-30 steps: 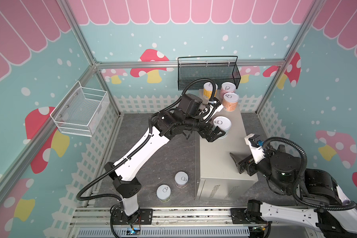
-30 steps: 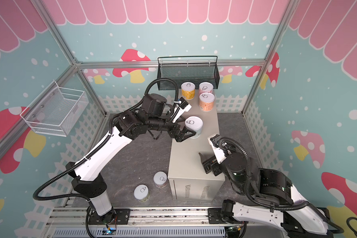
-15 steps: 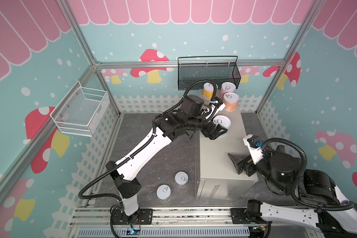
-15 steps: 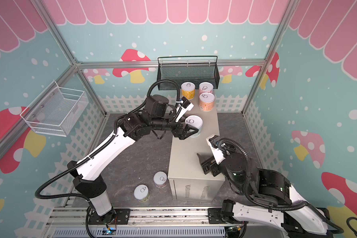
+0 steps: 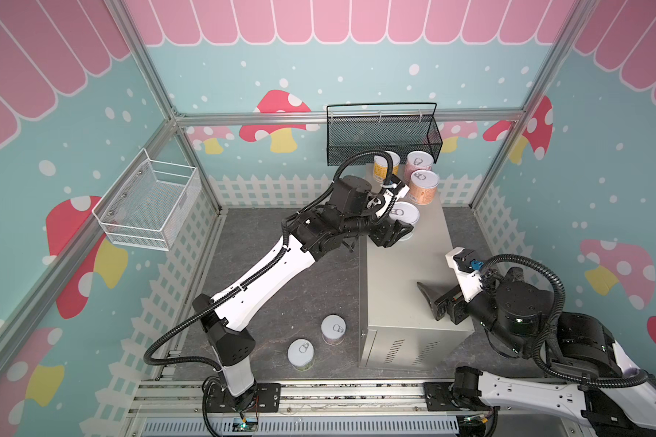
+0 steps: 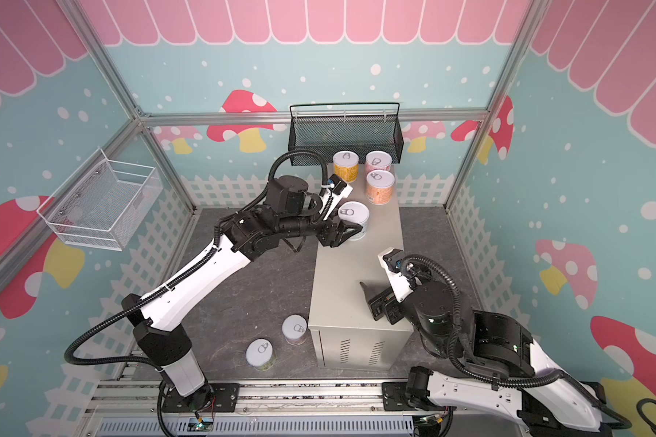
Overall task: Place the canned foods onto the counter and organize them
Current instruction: 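Push the light-blue can toward the orange can with the left gripper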
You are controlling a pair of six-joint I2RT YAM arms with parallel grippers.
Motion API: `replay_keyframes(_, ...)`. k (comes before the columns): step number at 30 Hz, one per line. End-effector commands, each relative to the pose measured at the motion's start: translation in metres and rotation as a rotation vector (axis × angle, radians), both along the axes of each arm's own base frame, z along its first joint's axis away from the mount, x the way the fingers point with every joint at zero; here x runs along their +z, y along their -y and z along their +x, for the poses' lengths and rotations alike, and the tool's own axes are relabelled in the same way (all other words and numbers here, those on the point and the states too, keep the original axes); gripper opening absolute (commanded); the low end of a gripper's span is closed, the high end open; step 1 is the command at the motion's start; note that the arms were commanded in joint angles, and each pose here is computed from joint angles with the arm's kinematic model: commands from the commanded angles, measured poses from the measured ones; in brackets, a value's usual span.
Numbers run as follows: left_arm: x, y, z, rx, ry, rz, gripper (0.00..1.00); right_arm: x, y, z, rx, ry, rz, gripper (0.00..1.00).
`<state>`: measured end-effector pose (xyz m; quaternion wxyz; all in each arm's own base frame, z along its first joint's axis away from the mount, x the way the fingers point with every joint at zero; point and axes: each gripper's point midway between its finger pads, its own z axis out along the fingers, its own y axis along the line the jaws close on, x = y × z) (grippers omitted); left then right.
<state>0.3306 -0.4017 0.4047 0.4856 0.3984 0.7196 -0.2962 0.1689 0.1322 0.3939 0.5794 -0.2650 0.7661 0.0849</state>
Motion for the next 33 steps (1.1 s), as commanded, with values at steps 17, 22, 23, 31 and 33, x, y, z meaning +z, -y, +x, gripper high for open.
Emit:
replay_keyframes(17, -0.011, -0.038, 0.043, -0.001, 0.115, -0.079, 0.67, -0.004, -0.006, -0.001, 0.014, -0.016, 0.037, 0.99)
replay_keyframes(22, -0.02, -0.032, 0.055, -0.003, 0.109, -0.067, 0.67, -0.004, -0.007, -0.001, 0.017, -0.019, 0.043, 0.99)
replay_keyframes(23, -0.022, -0.03, 0.058, -0.005, 0.109, -0.066, 0.67, -0.003, -0.007, -0.001, 0.015, -0.019, 0.045, 0.99)
replay_keyframes(31, -0.038, -0.02, 0.083, 0.037, 0.118, -0.059, 0.65, 0.0, -0.004, -0.002, 0.009, -0.013, 0.056, 0.99)
replay_keyframes(33, -0.04, -0.018, 0.087, 0.04, 0.119, -0.059, 0.65, -0.001, -0.003, -0.002, 0.007, -0.013, 0.054, 0.99)
